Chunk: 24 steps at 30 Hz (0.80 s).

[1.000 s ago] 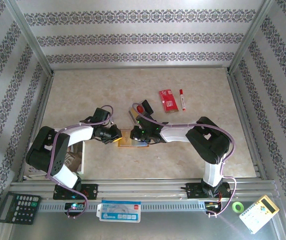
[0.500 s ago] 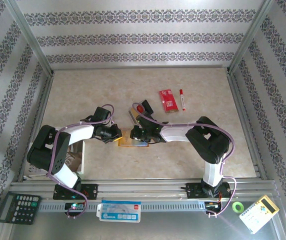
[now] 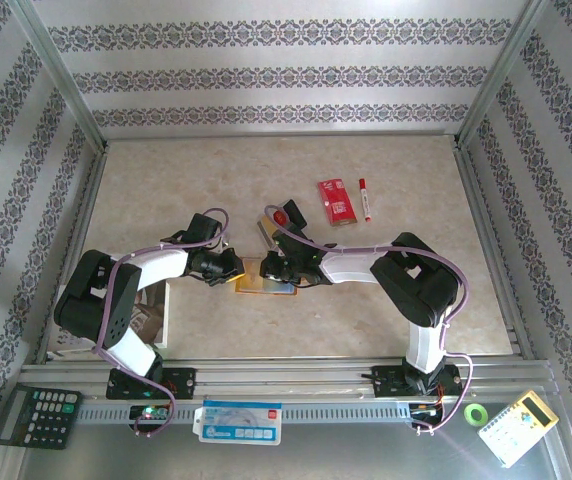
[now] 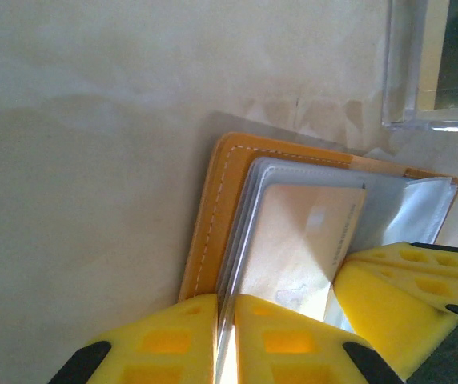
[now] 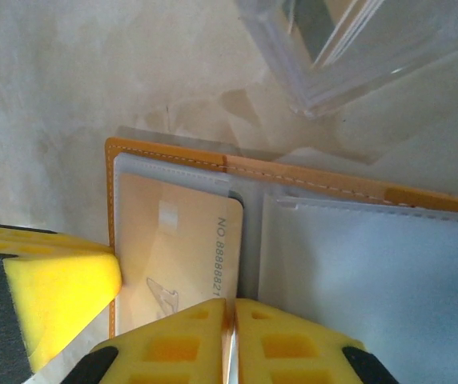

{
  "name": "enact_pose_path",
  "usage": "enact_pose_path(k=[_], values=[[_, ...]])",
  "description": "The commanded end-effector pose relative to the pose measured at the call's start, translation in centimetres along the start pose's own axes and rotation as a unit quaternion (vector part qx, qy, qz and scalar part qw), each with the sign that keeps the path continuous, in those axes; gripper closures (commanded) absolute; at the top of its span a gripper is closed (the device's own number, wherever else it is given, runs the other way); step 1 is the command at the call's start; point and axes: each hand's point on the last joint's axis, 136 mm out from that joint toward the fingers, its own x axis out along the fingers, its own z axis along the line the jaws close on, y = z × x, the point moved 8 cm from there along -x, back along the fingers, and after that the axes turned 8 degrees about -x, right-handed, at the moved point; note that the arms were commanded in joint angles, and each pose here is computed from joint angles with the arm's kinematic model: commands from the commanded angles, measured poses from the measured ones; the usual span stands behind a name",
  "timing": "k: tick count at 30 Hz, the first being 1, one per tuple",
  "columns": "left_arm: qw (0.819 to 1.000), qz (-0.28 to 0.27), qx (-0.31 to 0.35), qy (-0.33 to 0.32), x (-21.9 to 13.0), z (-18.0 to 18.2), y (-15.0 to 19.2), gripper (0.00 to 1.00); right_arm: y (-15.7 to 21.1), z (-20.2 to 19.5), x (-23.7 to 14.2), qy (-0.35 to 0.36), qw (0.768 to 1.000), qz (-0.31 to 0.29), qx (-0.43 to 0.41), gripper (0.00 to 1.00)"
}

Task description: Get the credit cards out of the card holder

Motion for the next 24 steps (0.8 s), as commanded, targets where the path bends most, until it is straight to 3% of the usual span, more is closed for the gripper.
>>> enact_pose_path(k=[1,7,24], values=[[0.999,0.024,-0.003,-0.047,0.8,1.4,1.0,0.86,0.1,0.3,0.6,-0.013,1.000,0.009,-0.005,0.85],[0.998,0.026,-0.002,-0.050,0.8,1.6,1.1,0.87,0.2,0.0,0.9,-0.008,1.000,0.015,0.005,0.84],[0.999,-0.007,0.004,-0.035,-0.7,0.7,1.0,0.82,0.0,0.0,-1.1,-0.007,1.000,-0.019,-0.001,0.95]])
